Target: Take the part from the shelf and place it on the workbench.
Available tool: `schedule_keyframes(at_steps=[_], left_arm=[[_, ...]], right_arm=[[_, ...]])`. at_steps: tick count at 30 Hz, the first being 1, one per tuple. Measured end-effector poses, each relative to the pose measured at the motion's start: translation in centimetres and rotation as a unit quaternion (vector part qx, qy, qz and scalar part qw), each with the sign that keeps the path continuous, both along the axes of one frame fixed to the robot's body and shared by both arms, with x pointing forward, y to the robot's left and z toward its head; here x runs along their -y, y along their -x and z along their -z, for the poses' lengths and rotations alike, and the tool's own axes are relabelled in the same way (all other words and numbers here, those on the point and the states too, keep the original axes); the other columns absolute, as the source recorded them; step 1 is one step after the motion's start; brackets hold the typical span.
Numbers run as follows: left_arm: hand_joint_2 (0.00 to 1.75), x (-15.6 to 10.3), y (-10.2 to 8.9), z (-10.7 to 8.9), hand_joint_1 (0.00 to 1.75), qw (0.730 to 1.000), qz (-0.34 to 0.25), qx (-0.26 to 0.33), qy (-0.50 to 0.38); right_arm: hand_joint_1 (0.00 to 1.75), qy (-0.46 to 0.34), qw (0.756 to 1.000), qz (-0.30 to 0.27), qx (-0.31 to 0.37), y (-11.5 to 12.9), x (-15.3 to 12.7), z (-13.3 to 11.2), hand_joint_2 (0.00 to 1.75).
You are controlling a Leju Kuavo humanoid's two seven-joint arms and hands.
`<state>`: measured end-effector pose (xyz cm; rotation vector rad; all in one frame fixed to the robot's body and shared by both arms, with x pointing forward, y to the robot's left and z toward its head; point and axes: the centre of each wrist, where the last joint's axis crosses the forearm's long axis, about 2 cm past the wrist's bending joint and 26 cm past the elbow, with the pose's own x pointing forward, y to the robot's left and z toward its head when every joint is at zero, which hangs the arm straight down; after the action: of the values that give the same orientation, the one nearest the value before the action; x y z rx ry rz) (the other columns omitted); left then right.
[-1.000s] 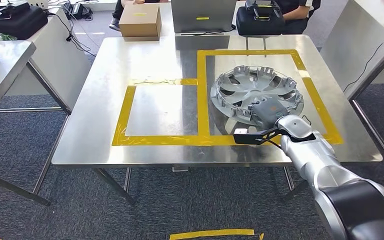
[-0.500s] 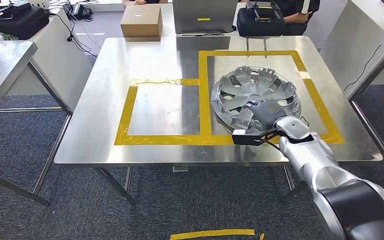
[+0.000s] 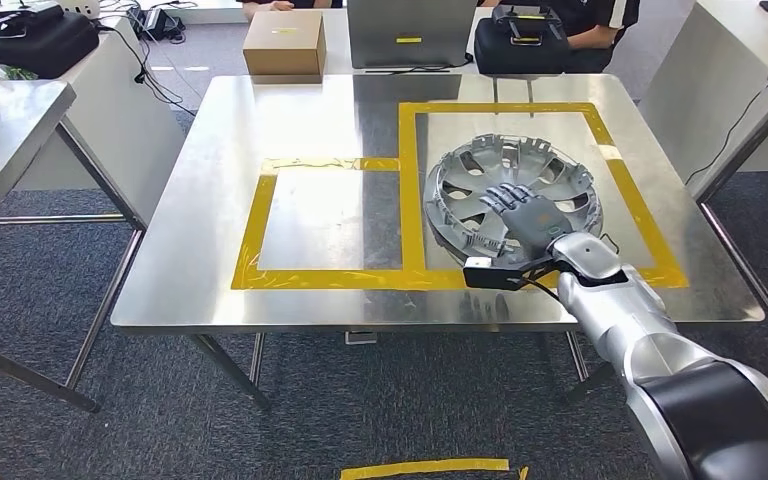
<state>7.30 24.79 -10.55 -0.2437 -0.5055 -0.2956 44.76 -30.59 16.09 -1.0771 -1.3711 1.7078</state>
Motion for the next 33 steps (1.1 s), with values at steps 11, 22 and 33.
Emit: schedule_keyframes(at_steps=[11,22,33], left_arm=[[0.00,-0.1,0.6,0.1,0.00,1.000,-0.019,0.009,-0.008],[0.00,-0.2,1.3,0.2,0.00,0.999,-0.027,0.009,-0.028],[0.00,-0.4,1.4,0.3,0.00,0.998,-0.049,-0.013,-0.044]], right_arm=[[0.00,-0.287,0.939,-0.059,0.180,1.4,-2.1,-0.6,1.75],[0.00,-0.555,0.758,-0.124,0.321,9.3,-6.3,-3.8,1.75],[0.00,-0.660,0.576,-0.209,0.436,18.5,-8.4,-11.5,1.75]])
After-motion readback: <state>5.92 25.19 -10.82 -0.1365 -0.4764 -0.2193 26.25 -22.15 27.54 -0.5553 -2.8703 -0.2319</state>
